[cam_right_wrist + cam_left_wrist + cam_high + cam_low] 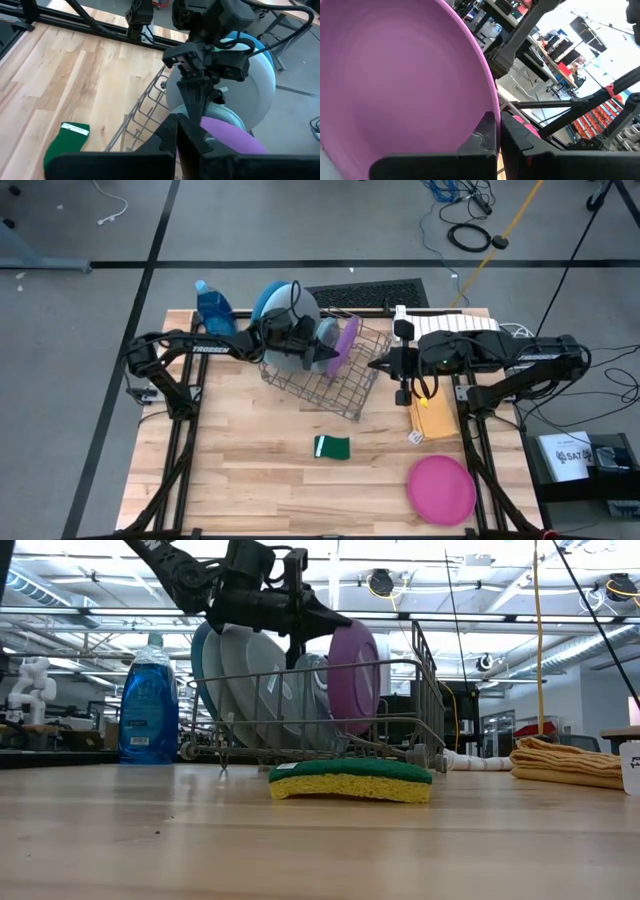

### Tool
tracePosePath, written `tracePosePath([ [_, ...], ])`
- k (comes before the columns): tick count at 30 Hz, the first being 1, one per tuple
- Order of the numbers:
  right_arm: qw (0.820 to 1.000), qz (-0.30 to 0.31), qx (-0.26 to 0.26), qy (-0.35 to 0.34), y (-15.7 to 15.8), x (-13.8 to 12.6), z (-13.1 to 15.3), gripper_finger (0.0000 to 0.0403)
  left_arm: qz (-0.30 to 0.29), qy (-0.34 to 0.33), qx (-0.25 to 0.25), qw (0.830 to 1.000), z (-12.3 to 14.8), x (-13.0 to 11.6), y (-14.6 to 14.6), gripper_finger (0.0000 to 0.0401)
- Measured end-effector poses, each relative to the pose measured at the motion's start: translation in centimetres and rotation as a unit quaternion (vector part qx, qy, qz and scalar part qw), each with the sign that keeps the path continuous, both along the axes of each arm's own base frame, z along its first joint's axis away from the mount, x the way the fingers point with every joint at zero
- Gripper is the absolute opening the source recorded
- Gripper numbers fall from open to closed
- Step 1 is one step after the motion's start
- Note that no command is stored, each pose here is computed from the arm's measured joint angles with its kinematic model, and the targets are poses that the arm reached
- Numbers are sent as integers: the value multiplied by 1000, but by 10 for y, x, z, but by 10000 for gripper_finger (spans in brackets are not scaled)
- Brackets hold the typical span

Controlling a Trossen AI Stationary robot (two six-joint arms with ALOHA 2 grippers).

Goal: Sort dishes
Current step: Put the purple plate in the dish rack

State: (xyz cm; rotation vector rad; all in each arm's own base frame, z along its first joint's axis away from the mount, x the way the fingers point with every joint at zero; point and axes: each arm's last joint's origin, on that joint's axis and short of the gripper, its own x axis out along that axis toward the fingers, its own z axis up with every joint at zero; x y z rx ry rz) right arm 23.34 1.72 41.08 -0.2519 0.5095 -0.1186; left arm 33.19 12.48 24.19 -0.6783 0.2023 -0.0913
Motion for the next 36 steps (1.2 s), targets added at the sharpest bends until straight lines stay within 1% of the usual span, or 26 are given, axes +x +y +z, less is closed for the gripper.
tracePosePath([
  [19, 1000, 2, 9, -1, 3, 0, 0, 0, 1, 29, -12, 1000, -5, -2, 2, 0],
  [23, 1000, 0, 9, 4, 3, 2, -2, 0, 3, 31, -12, 999, -6, -2, 2, 11],
  [30, 998, -47, -14, 37, -3, 25, -19, 0, 5, 33, -14, 999, -6, -2, 2, 22],
  [36, 992, -108, -35, 54, -26, 59, -40, 13, 6, 33, -14, 999, -7, -2, 2, 23],
])
